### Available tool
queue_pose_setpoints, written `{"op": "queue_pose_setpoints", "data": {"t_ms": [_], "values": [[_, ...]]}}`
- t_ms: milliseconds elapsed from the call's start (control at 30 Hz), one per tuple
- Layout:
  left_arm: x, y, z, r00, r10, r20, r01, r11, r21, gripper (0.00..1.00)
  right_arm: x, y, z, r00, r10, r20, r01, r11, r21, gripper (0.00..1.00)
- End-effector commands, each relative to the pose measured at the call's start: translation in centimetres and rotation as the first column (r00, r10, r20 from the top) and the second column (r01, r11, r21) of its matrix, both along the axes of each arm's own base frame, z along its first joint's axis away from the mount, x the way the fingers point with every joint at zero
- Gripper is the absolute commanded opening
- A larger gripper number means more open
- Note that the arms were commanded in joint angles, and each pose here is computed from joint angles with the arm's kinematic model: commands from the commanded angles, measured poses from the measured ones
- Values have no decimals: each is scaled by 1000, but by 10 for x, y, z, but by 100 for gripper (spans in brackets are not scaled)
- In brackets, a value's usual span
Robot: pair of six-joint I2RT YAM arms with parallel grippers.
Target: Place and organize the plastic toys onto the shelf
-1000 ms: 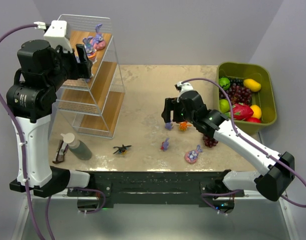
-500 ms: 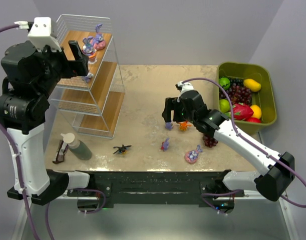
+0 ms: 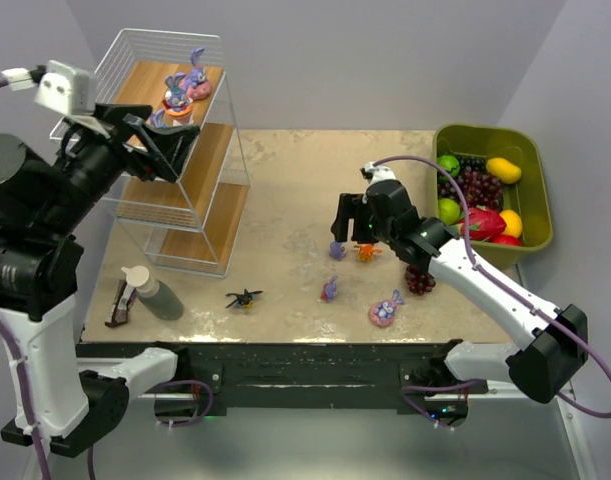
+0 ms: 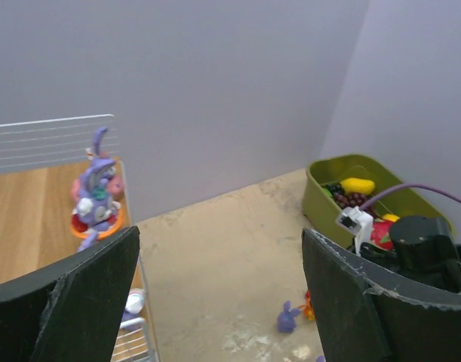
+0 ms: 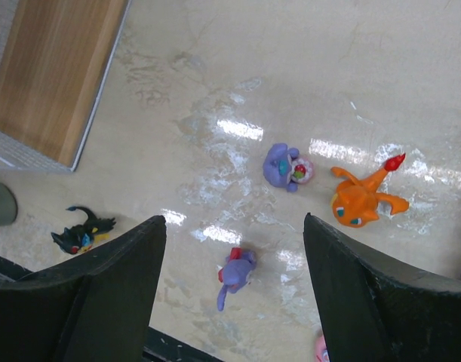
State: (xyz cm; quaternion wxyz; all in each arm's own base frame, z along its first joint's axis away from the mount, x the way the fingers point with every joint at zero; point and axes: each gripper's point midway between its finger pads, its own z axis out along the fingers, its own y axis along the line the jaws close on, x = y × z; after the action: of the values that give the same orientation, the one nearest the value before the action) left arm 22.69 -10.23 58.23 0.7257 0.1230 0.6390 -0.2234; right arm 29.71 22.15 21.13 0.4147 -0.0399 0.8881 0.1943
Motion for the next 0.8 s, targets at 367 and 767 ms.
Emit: {"op": "queue_pose_setpoints", "data": {"t_ms": [367,767], "values": [[13,-82,-42,928,-364,-83,356,930,-92,90,-27,-66,-85,917,-296,-268,263,953,-151,67],[17,-153,-76,883,-436,-175,427,900,-89,89,-7,-58,-91,802,-461,-379,531,841,101,69]]}}
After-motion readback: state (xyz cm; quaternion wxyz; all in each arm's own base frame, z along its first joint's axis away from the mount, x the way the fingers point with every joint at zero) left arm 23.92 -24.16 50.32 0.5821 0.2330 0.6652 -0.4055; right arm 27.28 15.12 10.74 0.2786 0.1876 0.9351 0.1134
